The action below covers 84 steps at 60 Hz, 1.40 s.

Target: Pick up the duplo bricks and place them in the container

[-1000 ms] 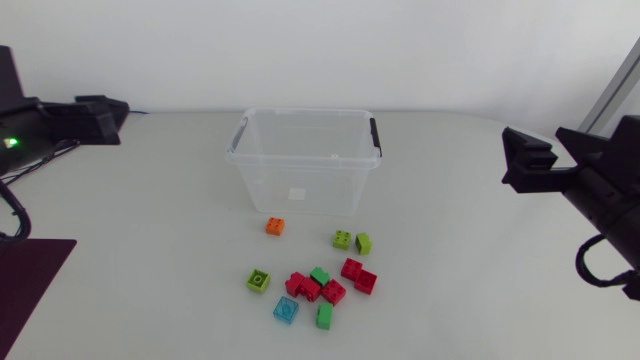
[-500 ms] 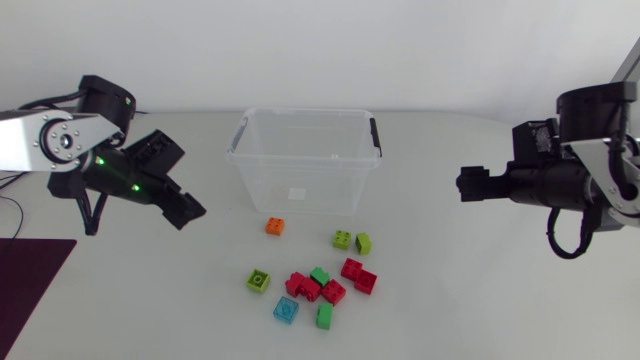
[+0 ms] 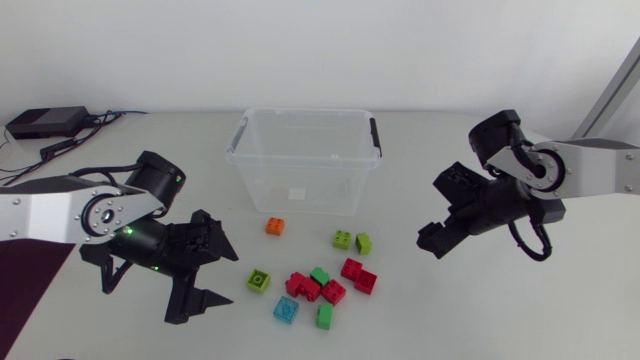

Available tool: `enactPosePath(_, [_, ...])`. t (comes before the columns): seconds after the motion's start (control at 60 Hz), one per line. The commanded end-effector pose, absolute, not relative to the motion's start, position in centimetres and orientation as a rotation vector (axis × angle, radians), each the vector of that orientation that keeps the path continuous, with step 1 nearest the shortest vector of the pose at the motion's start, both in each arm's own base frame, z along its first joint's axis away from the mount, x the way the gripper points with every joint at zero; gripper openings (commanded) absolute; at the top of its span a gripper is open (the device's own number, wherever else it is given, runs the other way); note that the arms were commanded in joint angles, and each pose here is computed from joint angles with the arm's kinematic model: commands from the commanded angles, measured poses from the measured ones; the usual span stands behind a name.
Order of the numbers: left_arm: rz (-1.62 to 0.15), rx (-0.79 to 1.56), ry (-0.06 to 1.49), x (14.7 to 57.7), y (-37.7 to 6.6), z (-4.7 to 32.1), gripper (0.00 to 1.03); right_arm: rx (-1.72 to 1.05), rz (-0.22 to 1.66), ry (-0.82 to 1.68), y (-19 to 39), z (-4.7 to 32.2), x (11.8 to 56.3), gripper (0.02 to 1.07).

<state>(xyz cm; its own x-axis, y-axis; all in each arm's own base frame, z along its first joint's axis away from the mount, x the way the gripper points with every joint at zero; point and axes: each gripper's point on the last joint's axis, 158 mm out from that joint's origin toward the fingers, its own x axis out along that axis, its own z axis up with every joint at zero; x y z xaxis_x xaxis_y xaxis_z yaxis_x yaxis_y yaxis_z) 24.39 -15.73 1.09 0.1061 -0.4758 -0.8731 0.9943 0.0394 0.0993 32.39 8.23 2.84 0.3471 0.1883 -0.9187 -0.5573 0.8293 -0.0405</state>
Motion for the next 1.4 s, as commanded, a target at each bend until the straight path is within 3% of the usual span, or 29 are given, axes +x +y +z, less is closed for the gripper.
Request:
enactPosePath(0.0, [-1.388,0.926,0.716,24.9,-17.1,1.2,0.91,-0.410,0.543,1.083,9.3,2.9,32.2,1.02])
enactPosePath(0.183, [-1.487,0.965,0.739,24.7,-18.5,-1.0,0.87,-0.260,0.432,1.027,11.7,4.3,33.2,1.02])
enactPosePath(0.317, [-1.491,0.993,0.742,26.0,-18.9,-2.0,0.82,-0.209,0.476,1.066,14.2,4.0,34.0,1.02])
enactPosePath(0.433, [-1.501,1.009,0.765,26.3,-19.0,-3.2,0.69,-0.200,0.497,1.119,16.5,2.7,33.9,1.02])
enactPosePath(0.55, [-1.516,1.043,0.807,25.9,-19.0,-4.5,0.34,-0.221,0.453,1.116,18.2,2.6,34.3,1.02])
enactPosePath(0.65, [-1.517,1.054,0.881,25.6,-18.4,-5.2,0.30,-0.237,0.460,1.133,19.2,1.8,34.0,1.01])
enactPosePath(0.8, [-1.539,0.989,1.012,25.1,-17.6,-4.1,0.25,-0.251,0.443,1.156,19.4,0.3,34.1,0.92])
enactPosePath(1.017, [-1.452,0.943,0.870,26.1,-18.1,3.3,0.25,-0.260,0.432,1.158,19.6,-1.4,34.3,0.78])
enactPosePath(1.083, [-1.383,0.911,0.766,26.7,-18.6,7.9,0.25,-0.273,0.429,1.170,19.7,-2.4,34.2,0.70])
enactPosePath(1.15, [-1.331,0.877,0.687,27.2,-19.2,11.3,0.25,-0.284,0.432,1.172,20.0,-2.9,34.1,0.69])
enactPosePath(1.283, [-1.244,0.773,0.556,28.6,-20.3,18.0,0.25,-0.300,0.430,1.164,20.1,-3.5,34.0,0.41])
enactPosePath(1.383, [-1.148,0.671,0.484,31.3,-21.0,20.7,0.25,-0.320,0.425,1.181,19.6,-4.2,33.3,0.35])
